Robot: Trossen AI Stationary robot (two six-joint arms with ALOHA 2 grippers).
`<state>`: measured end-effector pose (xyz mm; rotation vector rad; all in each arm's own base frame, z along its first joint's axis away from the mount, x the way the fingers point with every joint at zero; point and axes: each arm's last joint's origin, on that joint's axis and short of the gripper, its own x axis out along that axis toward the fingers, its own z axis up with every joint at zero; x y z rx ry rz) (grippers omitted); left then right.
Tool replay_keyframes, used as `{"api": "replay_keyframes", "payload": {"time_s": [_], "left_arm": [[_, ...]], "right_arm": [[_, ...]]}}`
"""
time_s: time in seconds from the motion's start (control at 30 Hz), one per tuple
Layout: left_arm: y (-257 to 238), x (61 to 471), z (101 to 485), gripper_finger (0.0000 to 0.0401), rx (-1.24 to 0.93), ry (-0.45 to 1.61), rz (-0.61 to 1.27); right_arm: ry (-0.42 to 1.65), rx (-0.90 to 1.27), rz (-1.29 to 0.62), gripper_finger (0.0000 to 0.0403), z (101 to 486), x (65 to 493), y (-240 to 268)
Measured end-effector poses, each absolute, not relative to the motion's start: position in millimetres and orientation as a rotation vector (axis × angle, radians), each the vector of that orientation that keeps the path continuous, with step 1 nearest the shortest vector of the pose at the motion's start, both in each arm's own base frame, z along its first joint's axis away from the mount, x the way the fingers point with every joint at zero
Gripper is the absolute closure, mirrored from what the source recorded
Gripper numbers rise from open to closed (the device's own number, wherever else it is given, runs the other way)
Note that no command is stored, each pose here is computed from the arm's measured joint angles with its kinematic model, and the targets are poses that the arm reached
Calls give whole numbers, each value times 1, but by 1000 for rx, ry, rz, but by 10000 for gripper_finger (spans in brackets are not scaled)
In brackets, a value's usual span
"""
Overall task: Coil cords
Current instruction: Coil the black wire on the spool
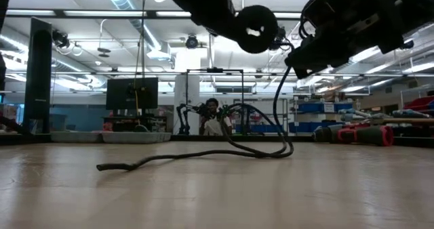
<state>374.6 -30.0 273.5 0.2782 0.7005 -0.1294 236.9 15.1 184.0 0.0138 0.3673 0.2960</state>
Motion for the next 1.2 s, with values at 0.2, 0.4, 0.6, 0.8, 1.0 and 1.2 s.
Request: {"api": "replay_keyframes", "payload": {"time_s": [0.2, 0.4, 0.6, 0.8, 1.0, 1.2], "left_arm": [[-31, 384, 254, 401, 239, 744, -176], [-28, 395, 235, 401, 78, 770, -248], [-31, 396, 234, 401, -41, 766, -306], [-27, 395, 232, 401, -71, 793, -308], [-27, 395, 233, 401, -134, 789, -392], [-28, 395, 234, 401, -169, 774, -461]], "right_arm": [[398, 39, 364, 401, 187, 230, 17], [443, 42, 368, 401, 195, 224, 14], [492, 40, 452, 401, 209, 228, 11], [513, 5, 452, 400, 222, 234, 8], [468, -112, 448, 400, 228, 237, 1], [403, -301, 407, 398, 230, 240, -2]]}}
